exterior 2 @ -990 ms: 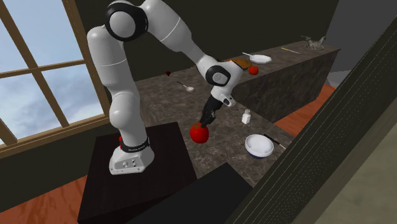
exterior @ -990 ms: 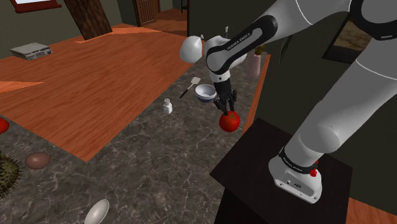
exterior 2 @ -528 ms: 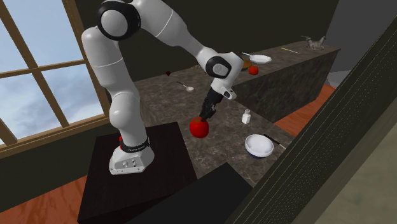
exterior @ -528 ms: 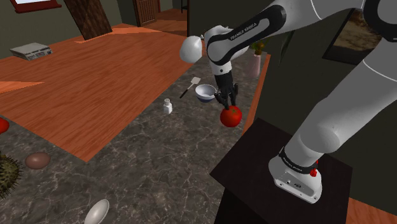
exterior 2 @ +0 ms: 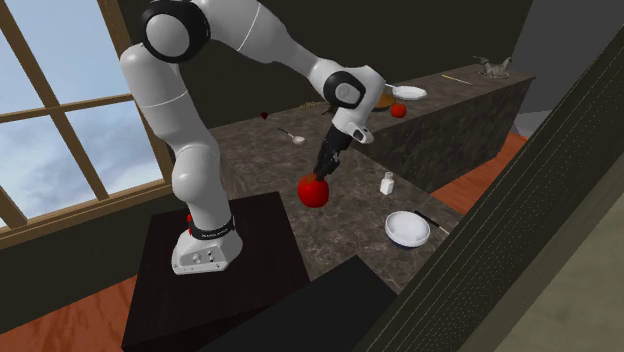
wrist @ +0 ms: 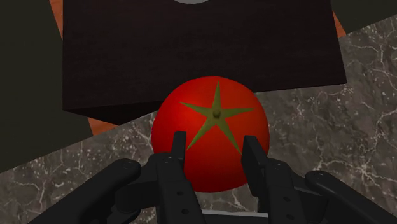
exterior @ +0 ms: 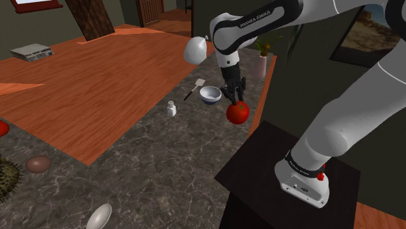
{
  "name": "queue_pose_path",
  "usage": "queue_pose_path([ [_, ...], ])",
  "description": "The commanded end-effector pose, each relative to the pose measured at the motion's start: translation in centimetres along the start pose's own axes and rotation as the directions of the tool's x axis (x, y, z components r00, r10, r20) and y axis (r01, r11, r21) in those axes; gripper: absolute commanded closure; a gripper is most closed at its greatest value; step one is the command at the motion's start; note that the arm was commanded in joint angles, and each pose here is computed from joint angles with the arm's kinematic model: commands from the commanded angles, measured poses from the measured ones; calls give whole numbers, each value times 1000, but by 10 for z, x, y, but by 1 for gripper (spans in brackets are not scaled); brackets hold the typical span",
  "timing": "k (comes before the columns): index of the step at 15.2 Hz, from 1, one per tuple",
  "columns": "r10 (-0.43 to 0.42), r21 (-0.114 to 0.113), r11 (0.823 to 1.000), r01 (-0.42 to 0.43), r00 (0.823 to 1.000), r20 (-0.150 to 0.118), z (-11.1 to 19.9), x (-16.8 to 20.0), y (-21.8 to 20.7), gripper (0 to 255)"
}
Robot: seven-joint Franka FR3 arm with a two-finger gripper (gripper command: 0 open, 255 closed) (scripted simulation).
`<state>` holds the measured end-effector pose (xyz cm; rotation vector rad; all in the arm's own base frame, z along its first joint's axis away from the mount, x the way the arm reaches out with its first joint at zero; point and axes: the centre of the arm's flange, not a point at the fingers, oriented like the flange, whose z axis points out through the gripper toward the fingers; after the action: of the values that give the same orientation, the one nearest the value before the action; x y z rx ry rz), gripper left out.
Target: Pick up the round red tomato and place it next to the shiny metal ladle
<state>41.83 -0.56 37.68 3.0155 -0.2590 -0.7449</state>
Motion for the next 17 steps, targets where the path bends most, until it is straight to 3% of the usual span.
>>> queue_pose_path([
  [1, 0, 0, 1000, 0, 1000, 0, -9, -4, 0, 255],
  [9, 0, 0, 1000, 0, 1000, 0, -44, -23, 3, 255],
  [17, 0, 0, 1000, 0, 1000, 0, -45, -36, -102, 255],
])
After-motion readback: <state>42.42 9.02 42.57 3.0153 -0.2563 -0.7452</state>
